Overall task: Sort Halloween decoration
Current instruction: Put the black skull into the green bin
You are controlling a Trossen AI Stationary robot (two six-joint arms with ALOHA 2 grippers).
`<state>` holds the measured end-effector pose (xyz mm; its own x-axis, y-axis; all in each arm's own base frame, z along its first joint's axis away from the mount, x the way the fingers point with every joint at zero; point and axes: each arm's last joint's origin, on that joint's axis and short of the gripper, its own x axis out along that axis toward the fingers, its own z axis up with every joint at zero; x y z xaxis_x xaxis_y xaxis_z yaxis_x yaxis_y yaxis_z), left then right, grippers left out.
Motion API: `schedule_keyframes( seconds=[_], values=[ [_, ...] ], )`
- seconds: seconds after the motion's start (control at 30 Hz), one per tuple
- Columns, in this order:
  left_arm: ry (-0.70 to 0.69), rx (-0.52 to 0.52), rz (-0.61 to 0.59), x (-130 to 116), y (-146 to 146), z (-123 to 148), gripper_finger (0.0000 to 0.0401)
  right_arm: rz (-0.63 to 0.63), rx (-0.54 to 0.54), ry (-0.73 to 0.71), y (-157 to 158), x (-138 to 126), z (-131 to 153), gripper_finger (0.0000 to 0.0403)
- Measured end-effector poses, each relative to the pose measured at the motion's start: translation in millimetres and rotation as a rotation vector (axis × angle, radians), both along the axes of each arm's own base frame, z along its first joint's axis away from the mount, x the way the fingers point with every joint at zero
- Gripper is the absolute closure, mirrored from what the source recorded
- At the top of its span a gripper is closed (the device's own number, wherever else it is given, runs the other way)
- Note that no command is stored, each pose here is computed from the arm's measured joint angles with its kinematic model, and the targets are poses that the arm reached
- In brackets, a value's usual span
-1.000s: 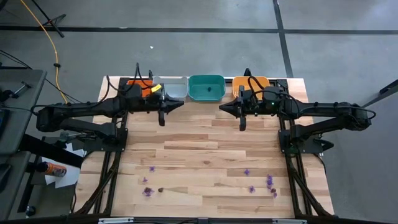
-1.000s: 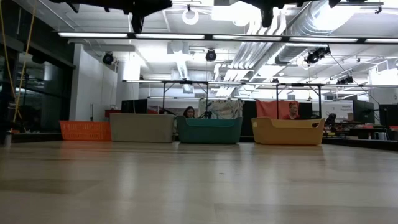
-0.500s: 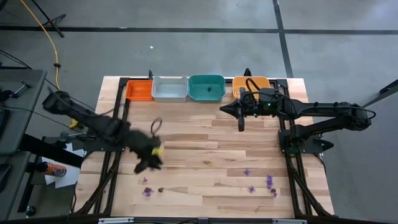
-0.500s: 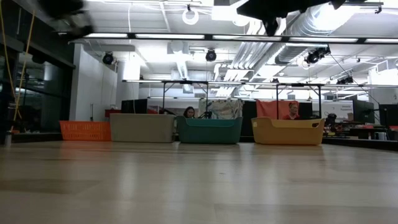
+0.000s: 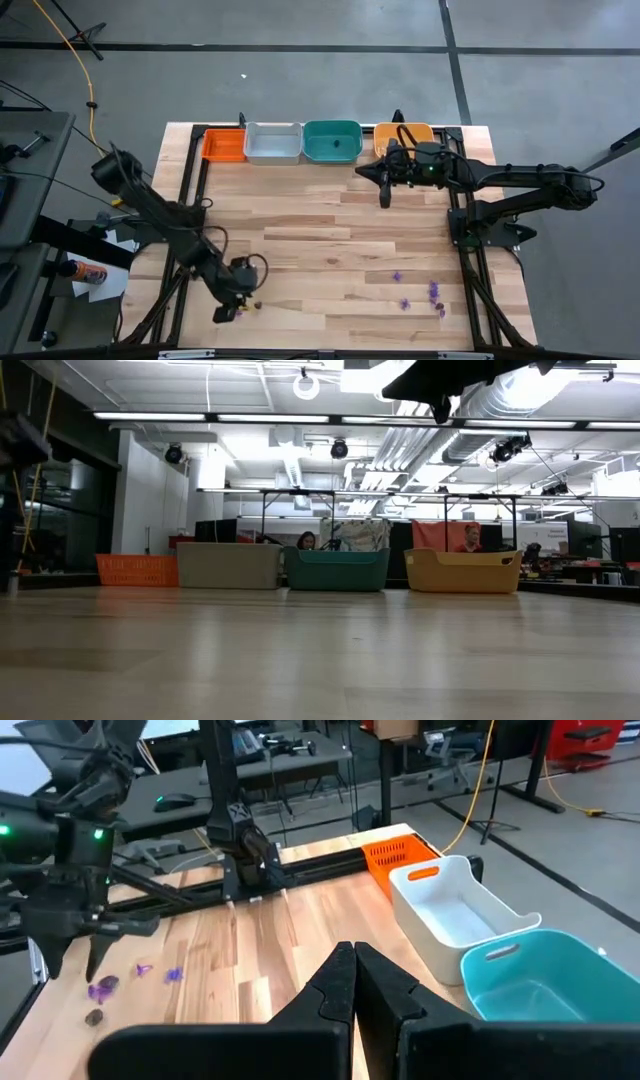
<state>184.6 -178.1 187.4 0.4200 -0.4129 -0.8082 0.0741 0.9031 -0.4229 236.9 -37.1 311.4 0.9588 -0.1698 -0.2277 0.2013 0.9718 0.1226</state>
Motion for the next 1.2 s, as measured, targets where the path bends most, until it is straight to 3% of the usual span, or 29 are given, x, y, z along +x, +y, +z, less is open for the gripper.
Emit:
schedule_keyframes(
  seconds=[0.4, 1.2],
  values=[
    [0.030, 0.042, -0.002, 15, -9, -29, 0.0180, 0.002, 0.008, 0.052, 0, -1, -5, 0.0402],
    [0.093, 0.181, 0.063, 27, -20, -64, 0.0178, 0.004, 0.018, 0.118, 1, -3, -11, 0.0402]
  ],
)
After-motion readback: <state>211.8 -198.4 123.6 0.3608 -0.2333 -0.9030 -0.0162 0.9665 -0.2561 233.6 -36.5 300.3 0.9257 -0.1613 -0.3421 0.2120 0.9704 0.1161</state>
